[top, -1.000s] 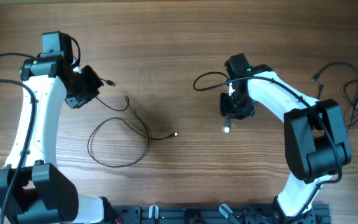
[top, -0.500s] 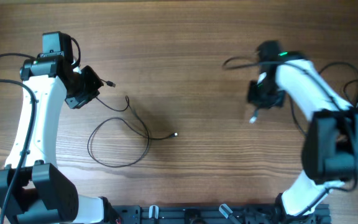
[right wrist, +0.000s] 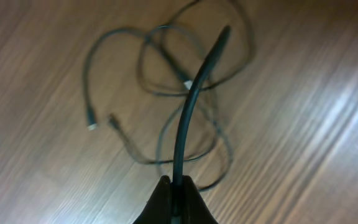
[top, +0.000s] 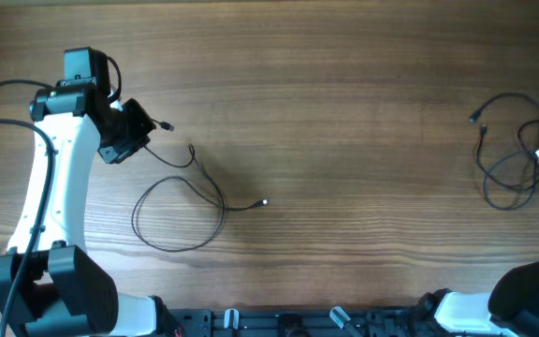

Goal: Untangle cables

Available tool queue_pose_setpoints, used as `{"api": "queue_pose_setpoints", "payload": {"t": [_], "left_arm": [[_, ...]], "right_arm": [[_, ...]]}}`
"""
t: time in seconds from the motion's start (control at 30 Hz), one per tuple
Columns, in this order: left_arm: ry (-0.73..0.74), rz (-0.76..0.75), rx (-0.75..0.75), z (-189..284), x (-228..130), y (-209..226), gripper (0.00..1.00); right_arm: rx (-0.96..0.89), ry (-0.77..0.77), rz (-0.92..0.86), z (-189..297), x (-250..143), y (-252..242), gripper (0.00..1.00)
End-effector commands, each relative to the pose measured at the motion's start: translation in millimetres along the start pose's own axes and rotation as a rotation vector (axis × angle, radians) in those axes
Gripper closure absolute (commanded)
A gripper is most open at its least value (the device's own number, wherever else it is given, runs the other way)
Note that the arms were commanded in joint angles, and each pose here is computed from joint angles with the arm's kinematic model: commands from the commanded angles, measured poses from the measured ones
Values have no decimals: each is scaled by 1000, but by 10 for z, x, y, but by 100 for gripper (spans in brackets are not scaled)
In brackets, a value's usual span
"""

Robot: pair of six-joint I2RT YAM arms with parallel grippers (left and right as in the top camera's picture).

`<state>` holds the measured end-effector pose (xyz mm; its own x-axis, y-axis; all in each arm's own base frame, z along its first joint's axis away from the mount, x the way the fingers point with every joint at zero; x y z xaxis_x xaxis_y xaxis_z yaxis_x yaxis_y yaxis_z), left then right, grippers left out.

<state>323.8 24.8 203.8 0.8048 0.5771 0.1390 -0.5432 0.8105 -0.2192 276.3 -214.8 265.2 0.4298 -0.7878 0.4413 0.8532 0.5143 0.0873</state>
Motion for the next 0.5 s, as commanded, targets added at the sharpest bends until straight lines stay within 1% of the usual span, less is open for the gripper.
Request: {"api": "queue_pose_setpoints", "payload": {"t": [0.0,0.03,0.07,0.13,0.17,0.2,0.3,0.33,0.47], "left_arm": [[6,-4,-4,-2,-25,-5,96],[6,-4,-4,-2,-25,-5,96],[6,-4,-4,-2,-25,-5,96],[5,-4,-4,-2,-25,-4,96],[6,-4,-4,-2,-25,-5,96],[5,-4,-4,-2,-25,-4,96],[5,-5,-4,-2,-24,-5,96],[5,-5,-4,-2,-24,-5,96],[5,-5,-4,-2,-24,-6,96]], "right_arm": [[-32,14,-55,-100,54,-131,96],[-36,21,-55,-128,54,-136,94],[-37,24,-55,-142,54,-135,85],[-41,35,-54,-182,48,-131,56],[-36,42,-53,-201,43,-120,48],[-21,54,-51,-219,34,-101,42],[42,101,-49,-255,-12,-32,39],[59,113,-49,-259,-26,-15,39],[234,185,29,-236,-111,172,41]]}}
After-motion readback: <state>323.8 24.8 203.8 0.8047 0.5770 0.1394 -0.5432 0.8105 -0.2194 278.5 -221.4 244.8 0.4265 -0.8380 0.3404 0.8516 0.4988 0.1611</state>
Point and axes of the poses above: each gripper's point midway between its finger pads, its own z axis back along the fingers, its own y axis along the line the jaws close on, x = y × z, the point moved 7 cm from there along z, back along the fingers, and after that the axes turned 1 degree about -z, right-handed, at the moved point
